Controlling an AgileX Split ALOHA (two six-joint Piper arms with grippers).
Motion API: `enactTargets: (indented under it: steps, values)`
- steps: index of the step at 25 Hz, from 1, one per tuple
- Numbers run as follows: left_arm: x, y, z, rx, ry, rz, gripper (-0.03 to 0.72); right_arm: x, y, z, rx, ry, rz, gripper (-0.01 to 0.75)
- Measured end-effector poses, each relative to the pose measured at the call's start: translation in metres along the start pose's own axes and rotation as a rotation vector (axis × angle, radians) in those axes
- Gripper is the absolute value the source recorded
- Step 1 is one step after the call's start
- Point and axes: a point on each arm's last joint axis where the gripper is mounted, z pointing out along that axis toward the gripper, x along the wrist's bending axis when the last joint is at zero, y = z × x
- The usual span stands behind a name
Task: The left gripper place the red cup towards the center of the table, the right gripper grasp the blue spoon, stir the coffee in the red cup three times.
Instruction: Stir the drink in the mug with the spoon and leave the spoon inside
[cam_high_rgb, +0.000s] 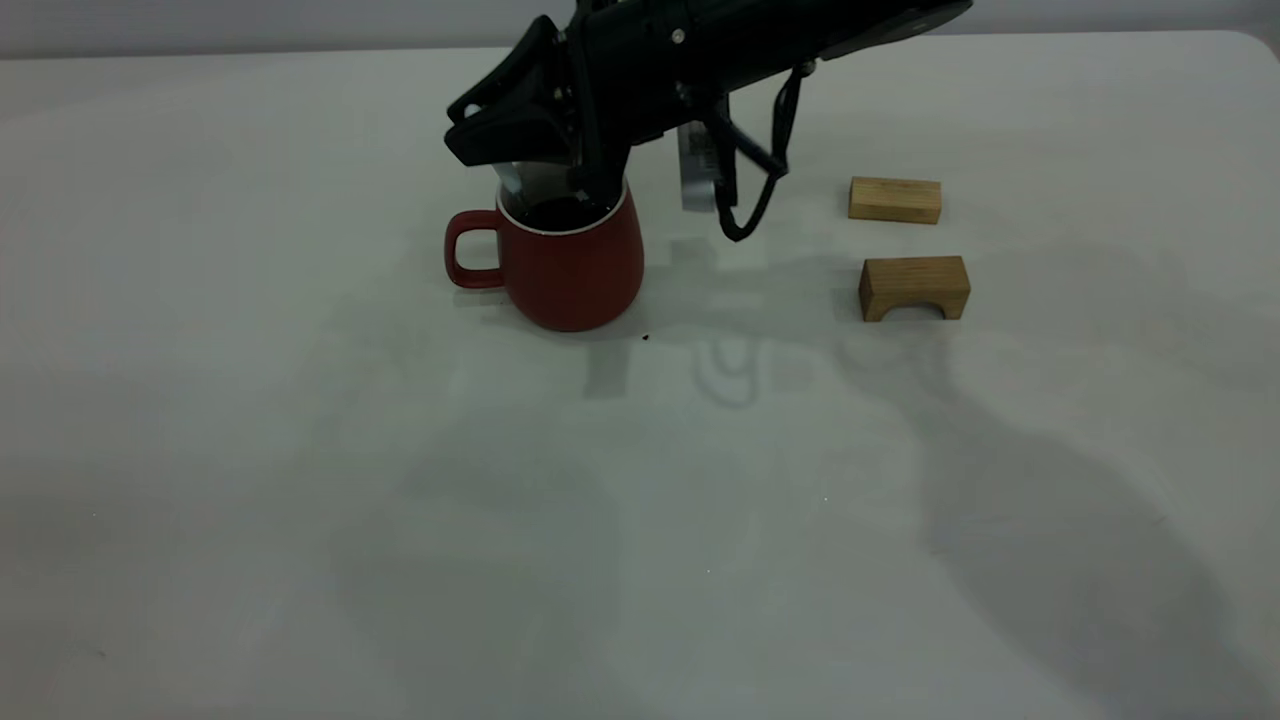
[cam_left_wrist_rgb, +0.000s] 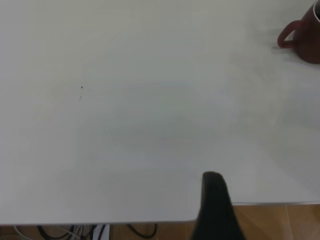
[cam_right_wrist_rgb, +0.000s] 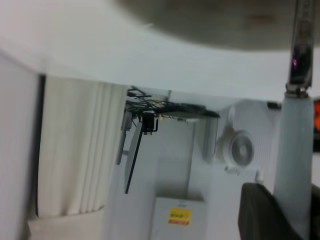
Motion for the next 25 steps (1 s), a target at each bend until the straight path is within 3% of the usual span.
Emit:
enactTargets:
  steps: [4, 7, 25]
  values:
    - [0.0000, 0.0000, 0.0000, 0.000, 0.000, 0.000, 0.594, 0.0041, 0.0031, -0.0023, -0.019, 0.029, -0.174, 0.149]
    - [0.0000, 0.0000, 0.0000, 0.000, 0.000, 0.000, 0.594, 0.0047, 0.0052, -0.0065, -0.010, 0.011, -0.210, 0.149]
    - [0.0000, 0.0000, 0.0000, 0.000, 0.000, 0.000, 0.594, -0.0006, 0.0029, -0.0069, 0.022, -0.048, -0.137, 0.149]
